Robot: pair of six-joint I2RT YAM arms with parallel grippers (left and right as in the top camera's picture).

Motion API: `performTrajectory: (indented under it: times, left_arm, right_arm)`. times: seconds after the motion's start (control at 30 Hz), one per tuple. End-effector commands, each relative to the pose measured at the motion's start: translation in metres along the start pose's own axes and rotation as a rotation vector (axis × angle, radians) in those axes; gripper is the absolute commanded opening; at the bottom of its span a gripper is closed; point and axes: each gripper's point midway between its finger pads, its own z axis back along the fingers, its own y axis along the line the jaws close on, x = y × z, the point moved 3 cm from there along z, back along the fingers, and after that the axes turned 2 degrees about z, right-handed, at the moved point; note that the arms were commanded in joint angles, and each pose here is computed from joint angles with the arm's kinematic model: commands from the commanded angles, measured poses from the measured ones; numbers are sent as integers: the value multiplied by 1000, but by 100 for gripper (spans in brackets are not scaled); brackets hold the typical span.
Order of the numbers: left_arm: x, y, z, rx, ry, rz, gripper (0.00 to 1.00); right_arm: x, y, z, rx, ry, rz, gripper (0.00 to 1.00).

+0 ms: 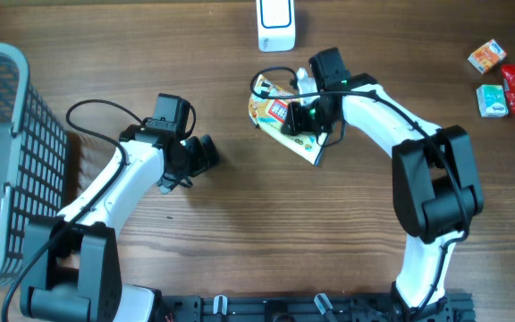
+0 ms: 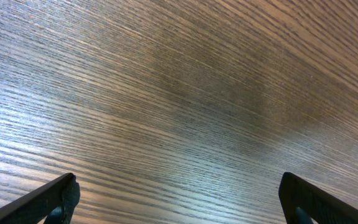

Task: Scan the item barcode
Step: 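Reach the right gripper to the wipes pack and grasp its edge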

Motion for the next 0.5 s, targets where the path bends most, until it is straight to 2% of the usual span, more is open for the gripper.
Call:
performTrajectory:
  times: [0.0, 0.07, 0.13, 0.17, 0.2, 0.27, 0.37, 0.43, 0.47]
  left_arm:
    - [4, -1, 4, -2, -18, -2, 100]
    - [4, -1, 4, -2, -18, -2, 100]
    - [4, -1, 4, -2, -18, -2, 100]
    - [4, -1, 4, -2, -18, -2, 100]
    - [4, -1, 4, -2, -18, -2, 100]
    - [4, 0, 4, 0, -19, -2, 100]
    - [5, 0, 4, 1, -20, -2, 100]
    - [4, 0, 4, 1, -20, -2, 100]
    - [4, 0, 4, 1, -20, -2, 100]
  right_arm:
    - [-26, -33, -7, -193, 106, -127, 19]
    - [-45, -54, 2, -355, 170, -187, 18]
    - [-61, -67, 12, -458, 233, -200, 14]
    - [-68, -69, 16, -486, 260, -205, 9]
    - [-74, -69, 20, -495, 288, -208, 4]
    - [-84, -63, 34, -500, 328, -219, 4]
    - [-75, -44, 59, -448, 246, -193, 7]
    - [-58, -29, 71, -389, 146, -132, 16]
    - [-43, -15, 75, -314, 69, -73, 60]
